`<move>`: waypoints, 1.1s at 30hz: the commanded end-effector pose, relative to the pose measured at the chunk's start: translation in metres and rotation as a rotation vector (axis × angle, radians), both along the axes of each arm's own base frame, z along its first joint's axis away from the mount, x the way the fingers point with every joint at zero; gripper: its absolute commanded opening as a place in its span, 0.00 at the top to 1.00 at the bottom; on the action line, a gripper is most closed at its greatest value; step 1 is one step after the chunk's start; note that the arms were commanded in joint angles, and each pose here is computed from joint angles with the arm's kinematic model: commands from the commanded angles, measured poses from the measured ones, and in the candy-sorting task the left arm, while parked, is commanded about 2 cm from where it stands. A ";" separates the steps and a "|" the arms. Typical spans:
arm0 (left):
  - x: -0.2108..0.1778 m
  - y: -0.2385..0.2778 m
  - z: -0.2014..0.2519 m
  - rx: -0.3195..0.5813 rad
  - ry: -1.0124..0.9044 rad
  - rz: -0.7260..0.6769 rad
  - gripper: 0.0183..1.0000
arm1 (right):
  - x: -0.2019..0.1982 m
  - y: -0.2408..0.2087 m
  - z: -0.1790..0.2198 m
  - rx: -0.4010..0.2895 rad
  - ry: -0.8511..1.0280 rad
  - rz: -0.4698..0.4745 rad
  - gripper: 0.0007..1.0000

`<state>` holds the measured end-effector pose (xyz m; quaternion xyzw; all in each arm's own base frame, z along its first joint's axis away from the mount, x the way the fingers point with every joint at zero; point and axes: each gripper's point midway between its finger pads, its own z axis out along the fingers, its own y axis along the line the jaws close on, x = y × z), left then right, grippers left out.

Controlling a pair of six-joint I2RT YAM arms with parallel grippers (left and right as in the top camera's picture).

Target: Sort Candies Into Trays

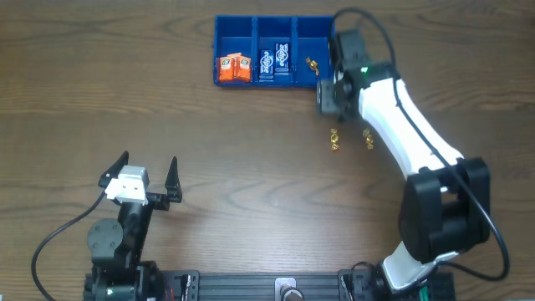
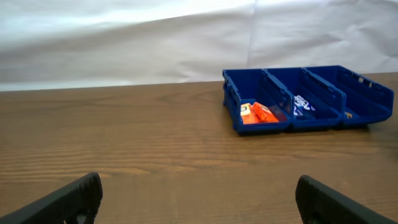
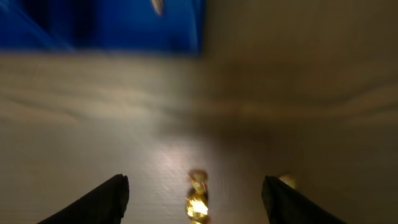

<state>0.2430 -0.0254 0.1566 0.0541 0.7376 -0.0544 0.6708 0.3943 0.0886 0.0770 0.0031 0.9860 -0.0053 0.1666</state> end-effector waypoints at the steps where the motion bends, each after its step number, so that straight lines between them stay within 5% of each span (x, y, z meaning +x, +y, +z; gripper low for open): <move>1: -0.001 -0.002 -0.017 -0.010 0.052 -0.010 0.00 | -0.036 -0.003 -0.043 0.023 0.124 -0.020 0.29; 16: -0.001 -0.002 -0.017 -0.010 0.052 -0.010 0.00 | -0.053 0.003 -0.082 0.005 0.217 0.000 0.36; 21: -0.001 -0.002 -0.017 -0.010 0.052 -0.010 0.00 | -0.052 0.003 -0.084 0.006 0.217 -0.004 0.51; 25: -0.001 -0.002 -0.017 -0.010 0.052 -0.010 0.00 | -0.053 0.003 -0.084 0.005 0.221 -0.004 0.72; 33: -0.001 -0.002 -0.017 -0.010 0.052 -0.010 0.00 | -0.051 0.003 -0.079 0.011 0.206 -0.026 0.85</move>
